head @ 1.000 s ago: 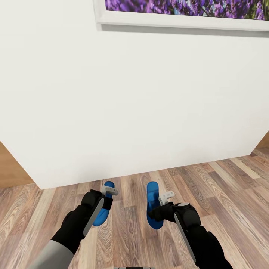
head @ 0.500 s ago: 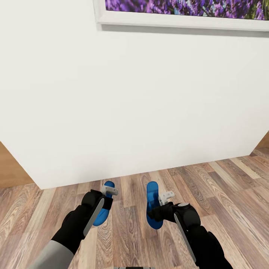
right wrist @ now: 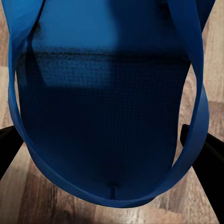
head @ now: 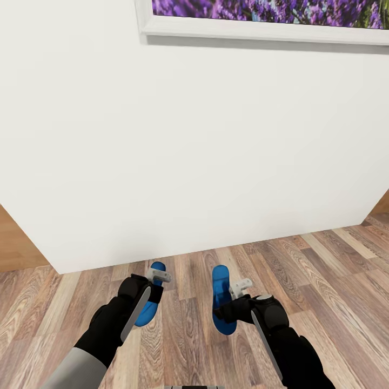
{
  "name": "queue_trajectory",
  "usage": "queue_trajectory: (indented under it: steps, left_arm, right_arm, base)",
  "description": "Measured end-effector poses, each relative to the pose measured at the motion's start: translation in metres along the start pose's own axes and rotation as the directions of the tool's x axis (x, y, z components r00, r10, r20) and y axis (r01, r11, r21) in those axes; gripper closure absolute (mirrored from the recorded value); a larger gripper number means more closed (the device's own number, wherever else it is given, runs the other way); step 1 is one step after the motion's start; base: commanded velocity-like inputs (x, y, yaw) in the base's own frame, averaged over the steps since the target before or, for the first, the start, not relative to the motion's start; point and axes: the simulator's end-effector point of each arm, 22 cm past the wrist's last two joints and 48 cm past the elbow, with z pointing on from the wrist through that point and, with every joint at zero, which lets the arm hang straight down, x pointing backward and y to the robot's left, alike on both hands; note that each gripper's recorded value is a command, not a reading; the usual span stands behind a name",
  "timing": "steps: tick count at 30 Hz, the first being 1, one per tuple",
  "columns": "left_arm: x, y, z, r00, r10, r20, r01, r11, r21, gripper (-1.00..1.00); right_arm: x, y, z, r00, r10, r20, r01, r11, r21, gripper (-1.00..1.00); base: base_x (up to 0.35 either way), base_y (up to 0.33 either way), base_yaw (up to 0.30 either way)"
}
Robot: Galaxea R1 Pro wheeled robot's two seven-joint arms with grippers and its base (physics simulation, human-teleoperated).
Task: In the bedroom, move the book from the bed onto either nightstand, and place the two sandals side by side next to the bed.
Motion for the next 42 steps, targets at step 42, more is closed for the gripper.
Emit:
queue_trajectory:
  steps: [42]
  left_arm:
    - [0.0007, -0.0008, 0.0000, 1.000, 0.000, -0.003, 0.000, 1.000, 0.003, 1.00]
  right_arm:
    - [-0.0001, -0.0073, 0.0001, 1.000, 0.002, 0.000, -0.002, 0.999, 0.037, 1.00]
  base:
    - [0.021, -0.224, 0.000]
